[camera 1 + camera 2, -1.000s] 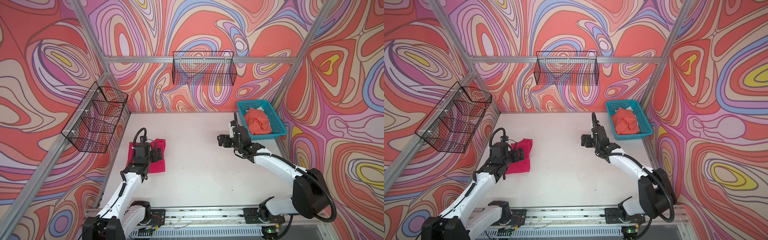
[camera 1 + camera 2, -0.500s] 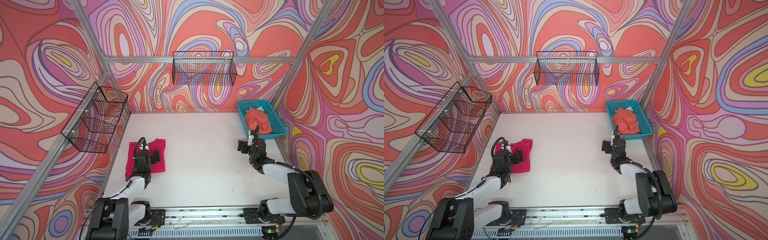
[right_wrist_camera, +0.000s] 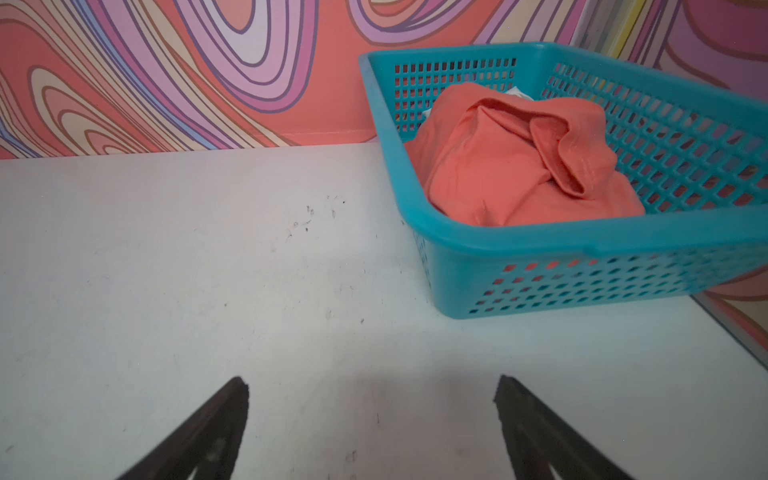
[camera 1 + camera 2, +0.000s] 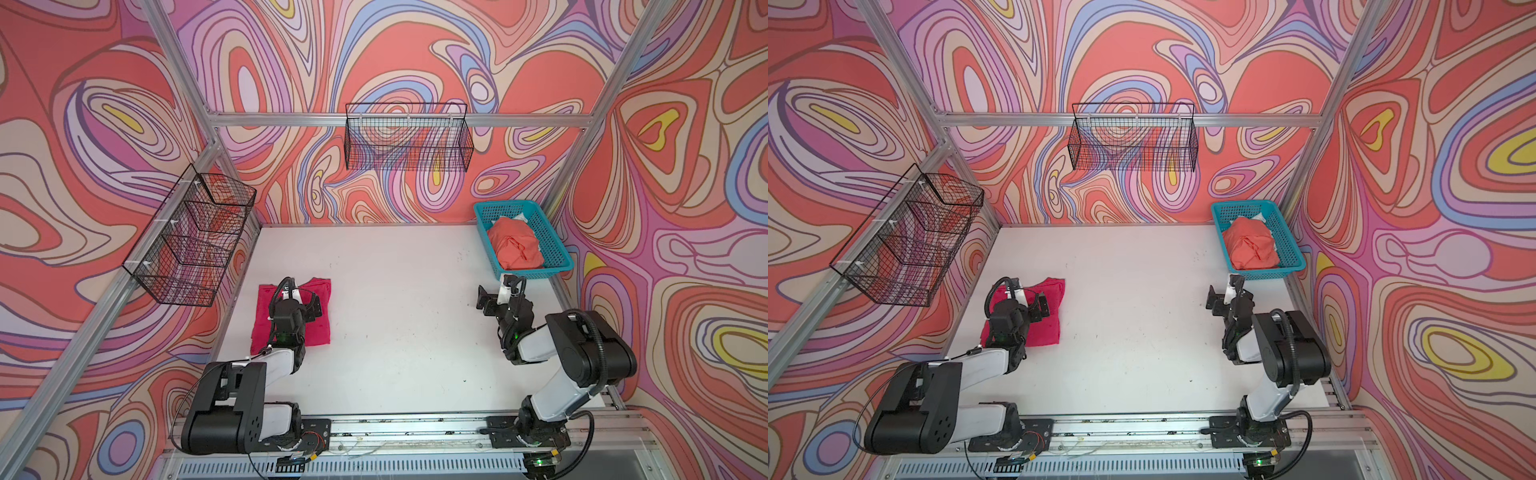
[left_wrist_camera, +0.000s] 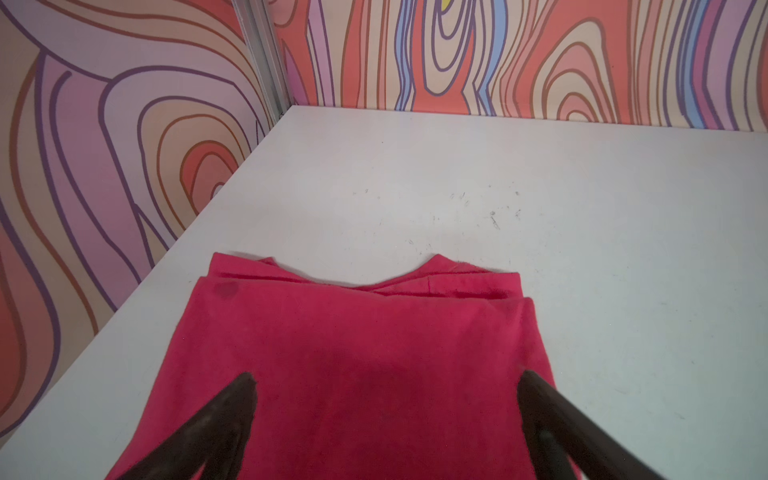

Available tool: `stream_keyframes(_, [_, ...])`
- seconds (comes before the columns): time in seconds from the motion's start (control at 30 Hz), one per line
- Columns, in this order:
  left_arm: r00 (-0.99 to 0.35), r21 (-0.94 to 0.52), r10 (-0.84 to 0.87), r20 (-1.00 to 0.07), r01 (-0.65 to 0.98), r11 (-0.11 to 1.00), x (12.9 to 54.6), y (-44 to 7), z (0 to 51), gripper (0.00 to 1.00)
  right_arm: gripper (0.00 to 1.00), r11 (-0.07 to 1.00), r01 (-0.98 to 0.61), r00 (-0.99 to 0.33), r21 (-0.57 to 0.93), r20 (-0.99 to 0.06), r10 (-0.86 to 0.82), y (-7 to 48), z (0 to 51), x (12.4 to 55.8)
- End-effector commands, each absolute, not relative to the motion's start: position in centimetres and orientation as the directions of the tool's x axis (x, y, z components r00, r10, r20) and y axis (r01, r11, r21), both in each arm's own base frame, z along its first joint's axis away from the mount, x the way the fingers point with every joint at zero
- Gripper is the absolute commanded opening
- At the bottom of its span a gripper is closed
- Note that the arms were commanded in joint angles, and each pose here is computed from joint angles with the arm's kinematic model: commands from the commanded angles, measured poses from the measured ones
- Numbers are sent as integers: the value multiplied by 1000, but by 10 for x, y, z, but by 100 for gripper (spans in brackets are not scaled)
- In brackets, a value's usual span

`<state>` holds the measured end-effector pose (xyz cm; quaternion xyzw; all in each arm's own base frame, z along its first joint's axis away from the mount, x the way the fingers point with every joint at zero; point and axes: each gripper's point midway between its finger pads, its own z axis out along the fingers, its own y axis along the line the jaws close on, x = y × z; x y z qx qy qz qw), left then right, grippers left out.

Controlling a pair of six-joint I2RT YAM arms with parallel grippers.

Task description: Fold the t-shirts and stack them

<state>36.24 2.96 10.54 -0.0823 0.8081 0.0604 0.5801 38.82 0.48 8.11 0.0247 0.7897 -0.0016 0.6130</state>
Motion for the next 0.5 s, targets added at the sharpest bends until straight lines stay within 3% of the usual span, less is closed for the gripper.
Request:
stream_keyframes(0.0, [-249,-4,-48,-967,-176,984,370,27,113,99,98,999,37,-82,20,-996,23,4,121,393])
stream_keyframes(0.47, [-273,-4,-58,-960,-196,981,379,30,96,99,98,995,98,-131,22,-991,35,-4,114,405])
